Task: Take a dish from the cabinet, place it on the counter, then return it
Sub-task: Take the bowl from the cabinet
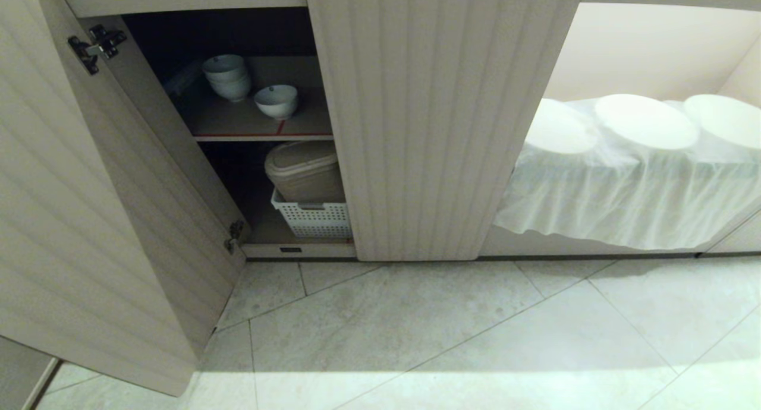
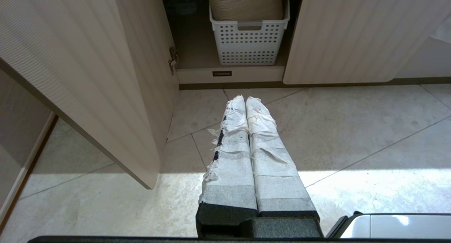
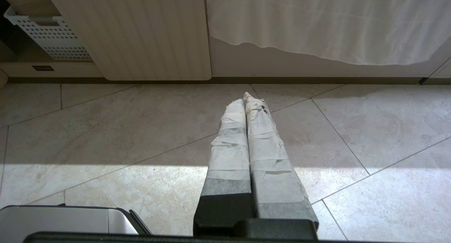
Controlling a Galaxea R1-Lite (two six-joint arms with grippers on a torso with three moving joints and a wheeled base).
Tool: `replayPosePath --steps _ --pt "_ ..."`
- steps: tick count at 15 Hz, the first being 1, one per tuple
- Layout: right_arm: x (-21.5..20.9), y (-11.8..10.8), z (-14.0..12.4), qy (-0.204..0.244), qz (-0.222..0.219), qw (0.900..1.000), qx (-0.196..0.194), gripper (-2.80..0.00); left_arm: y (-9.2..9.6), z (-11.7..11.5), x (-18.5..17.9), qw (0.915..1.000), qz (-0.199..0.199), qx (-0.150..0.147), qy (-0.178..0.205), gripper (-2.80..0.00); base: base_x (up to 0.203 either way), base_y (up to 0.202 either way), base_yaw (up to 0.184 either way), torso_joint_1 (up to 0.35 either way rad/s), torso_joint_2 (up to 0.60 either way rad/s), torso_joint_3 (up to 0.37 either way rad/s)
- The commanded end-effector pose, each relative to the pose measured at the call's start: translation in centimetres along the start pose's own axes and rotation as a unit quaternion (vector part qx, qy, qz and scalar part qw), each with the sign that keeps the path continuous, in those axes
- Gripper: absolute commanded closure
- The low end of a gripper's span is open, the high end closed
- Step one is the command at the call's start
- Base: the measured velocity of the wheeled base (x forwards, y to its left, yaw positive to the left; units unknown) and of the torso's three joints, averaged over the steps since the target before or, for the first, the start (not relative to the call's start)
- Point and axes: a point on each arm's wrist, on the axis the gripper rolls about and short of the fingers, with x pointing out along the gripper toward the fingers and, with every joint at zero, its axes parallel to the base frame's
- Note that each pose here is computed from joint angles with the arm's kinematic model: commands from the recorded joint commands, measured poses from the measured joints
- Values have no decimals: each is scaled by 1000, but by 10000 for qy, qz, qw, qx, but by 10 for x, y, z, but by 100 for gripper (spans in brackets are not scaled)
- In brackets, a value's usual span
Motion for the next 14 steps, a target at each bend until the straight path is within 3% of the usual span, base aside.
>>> replayPosePath --steps 1,11,14 --pt "0 0 0 -2 -4 10000 3 0 0 0 0 10000 1 3 -2 0 0 0 0 0 0 0" --pt "0 0 0 -2 1 10000 3 0 0 0 0 10000 1 11 -2 0 0 0 0 0 0 0" --pt "0 0 0 -2 0 10000 3 0 0 0 0 10000 1 11 -2 0 135 0 2 7 2 1"
